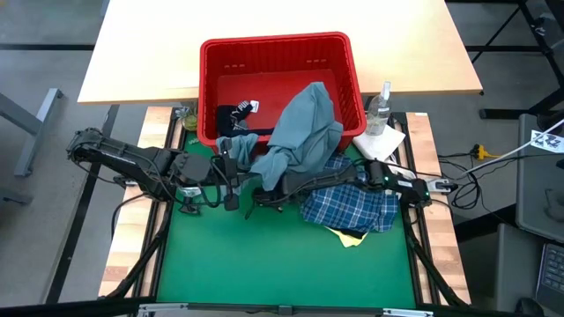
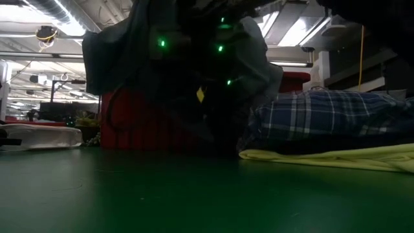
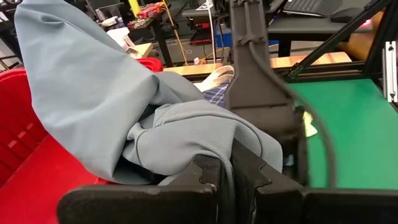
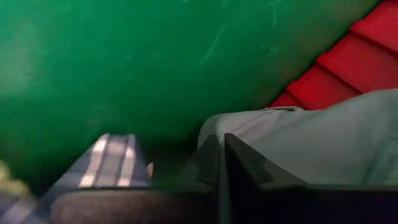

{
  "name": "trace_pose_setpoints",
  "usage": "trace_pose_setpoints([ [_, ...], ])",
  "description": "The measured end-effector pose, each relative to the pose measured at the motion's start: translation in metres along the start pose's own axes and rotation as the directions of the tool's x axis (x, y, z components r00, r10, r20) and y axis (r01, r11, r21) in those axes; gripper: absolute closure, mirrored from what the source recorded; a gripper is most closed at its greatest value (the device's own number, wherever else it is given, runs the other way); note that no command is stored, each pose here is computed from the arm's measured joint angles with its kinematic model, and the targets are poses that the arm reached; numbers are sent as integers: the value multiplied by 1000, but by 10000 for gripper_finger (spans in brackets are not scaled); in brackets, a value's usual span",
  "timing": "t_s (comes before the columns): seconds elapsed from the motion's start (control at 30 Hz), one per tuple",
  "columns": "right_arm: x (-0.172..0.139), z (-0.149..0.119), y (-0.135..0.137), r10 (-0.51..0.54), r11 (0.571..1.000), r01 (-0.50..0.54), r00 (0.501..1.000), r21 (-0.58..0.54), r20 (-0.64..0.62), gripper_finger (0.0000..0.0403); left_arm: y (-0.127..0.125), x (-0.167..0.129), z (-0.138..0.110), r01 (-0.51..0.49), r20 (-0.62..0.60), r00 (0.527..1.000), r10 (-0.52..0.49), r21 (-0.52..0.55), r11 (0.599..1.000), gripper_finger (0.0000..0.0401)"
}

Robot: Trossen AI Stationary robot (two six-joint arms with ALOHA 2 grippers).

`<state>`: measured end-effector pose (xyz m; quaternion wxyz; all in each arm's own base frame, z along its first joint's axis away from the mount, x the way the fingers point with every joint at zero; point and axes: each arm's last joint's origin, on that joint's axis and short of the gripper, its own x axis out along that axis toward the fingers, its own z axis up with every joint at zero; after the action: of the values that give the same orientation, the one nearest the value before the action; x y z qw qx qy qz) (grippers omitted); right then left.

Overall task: Fold Laundry from Bin
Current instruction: Fold the blue pants on top of the blue shirt

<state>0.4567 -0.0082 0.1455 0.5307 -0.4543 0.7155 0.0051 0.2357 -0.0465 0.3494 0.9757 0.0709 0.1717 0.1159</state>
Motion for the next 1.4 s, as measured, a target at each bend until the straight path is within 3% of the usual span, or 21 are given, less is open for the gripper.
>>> trace_pose_setpoints([
  [0.3,-81,-7,12,-60,998,62,995,-27,81,395,2,-2,1,-11,10,1000,11,-5,1000,394],
  [0.5,-139,-32,9,-124,990,110,976,91,180,392,9,-14,6,-53,47,997,54,-27,998,394],
  [0.8,-188,-79,5,-153,967,95,959,238,238,395,15,-32,11,-29,101,994,37,-77,997,394],
  [0.93,-213,-101,16,-159,962,90,952,257,263,398,12,-35,12,14,108,994,-6,-75,997,394],
  [1.07,-246,-127,29,-152,962,46,910,270,386,395,6,-36,11,98,112,990,-90,-66,993,394],
  [1.27,-285,-166,49,-194,928,-13,837,373,512,398,-2,-40,11,205,116,973,-198,-55,977,394],
  [1.4,-301,-182,66,-207,910,-55,798,410,566,400,-8,-41,11,274,114,958,-263,-99,957,394],
])
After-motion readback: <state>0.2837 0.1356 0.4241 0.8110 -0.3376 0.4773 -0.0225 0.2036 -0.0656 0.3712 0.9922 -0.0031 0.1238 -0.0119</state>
